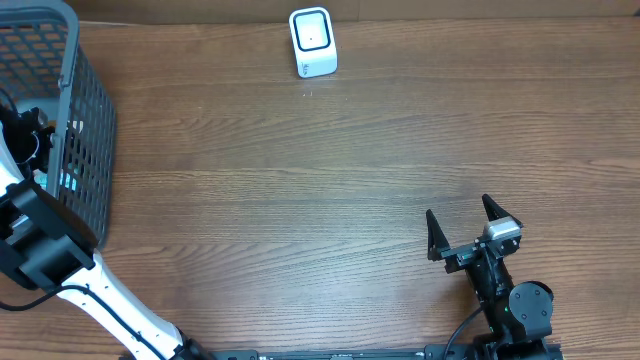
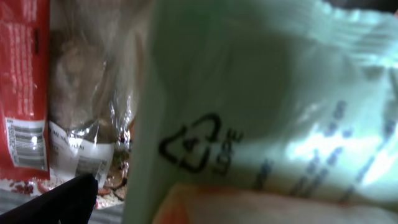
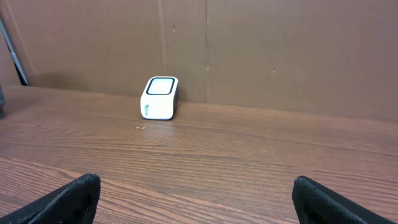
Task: Scan the item barcode
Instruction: 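Grasp the orange-and-teal snack packet in the basket with the left gripper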
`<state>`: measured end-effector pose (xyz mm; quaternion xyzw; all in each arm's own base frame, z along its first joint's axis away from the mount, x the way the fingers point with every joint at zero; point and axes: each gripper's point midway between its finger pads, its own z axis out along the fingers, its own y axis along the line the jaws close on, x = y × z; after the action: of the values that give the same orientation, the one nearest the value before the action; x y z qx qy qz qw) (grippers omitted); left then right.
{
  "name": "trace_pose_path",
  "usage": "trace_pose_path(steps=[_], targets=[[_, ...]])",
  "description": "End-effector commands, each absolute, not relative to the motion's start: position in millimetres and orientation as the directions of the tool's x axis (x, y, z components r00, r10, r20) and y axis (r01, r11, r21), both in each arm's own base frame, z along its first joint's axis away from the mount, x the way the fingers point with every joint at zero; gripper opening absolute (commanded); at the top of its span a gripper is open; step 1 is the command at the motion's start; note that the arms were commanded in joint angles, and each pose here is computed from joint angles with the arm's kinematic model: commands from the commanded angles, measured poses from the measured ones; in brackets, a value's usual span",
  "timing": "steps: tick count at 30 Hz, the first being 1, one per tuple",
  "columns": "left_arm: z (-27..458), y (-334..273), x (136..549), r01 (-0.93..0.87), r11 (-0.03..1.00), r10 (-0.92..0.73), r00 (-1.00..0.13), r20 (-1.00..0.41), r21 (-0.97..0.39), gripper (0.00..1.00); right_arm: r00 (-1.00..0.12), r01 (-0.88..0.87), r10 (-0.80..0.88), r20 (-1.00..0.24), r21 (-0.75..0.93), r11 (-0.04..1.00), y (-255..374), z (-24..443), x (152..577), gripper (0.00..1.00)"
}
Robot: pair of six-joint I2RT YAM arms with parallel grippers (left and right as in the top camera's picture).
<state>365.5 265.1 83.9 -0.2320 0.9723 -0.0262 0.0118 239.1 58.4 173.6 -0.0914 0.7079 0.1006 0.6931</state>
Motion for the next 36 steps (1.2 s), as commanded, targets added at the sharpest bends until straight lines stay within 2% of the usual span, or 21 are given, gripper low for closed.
trace_pose_path(steps=[1, 11, 15, 22, 28, 36], targets=[[74.6, 262.5, 368.0, -0.432, 0.899, -0.434, -0.901, -0.003, -0.072, 1.00, -0.019, -0.257, 0.006, -1.000, 0.011, 0.966, 56.1, 171.2, 239.8, 1.00], [61.7, 259.1, 367.4, -0.453, 0.888, -0.454, -0.891, 0.009, -0.084, 0.96, -0.019, -0.257, 0.006, -1.000, 0.011, 0.966, 56.1, 171.3, 239.8, 1.00], [58.8, 256.9, 369.2, -0.452, 0.886, -0.454, -0.891, 0.005, -0.100, 0.85, -0.019, -0.257, 0.006, -1.000, 0.011, 0.966, 56.1, 171.3, 239.8, 1.00], [68.9, 261.1, 372.7, -0.452, 0.887, -0.456, -0.890, -0.019, -0.096, 0.56, -0.019, -0.257, 0.006, -1.000, 0.011, 0.966, 56.1, 171.3, 239.8, 1.00], [101.9, 268.3, 382.5, -0.468, 0.880, -0.475, -0.876, -0.086, -0.085, 0.49, -0.019, -0.257, 0.006, -1.000, 0.011, 0.966, 56.1, 171.3, 239.8, 1.00], [197.1, 281.0, 399.0, -0.503, 0.862, -0.497, -0.813, -0.303, -0.065, 0.47, -0.019, -0.257, 0.006, -1.000, 0.011, 0.966, 56.1, 171.3, 239.8, 1.00]])
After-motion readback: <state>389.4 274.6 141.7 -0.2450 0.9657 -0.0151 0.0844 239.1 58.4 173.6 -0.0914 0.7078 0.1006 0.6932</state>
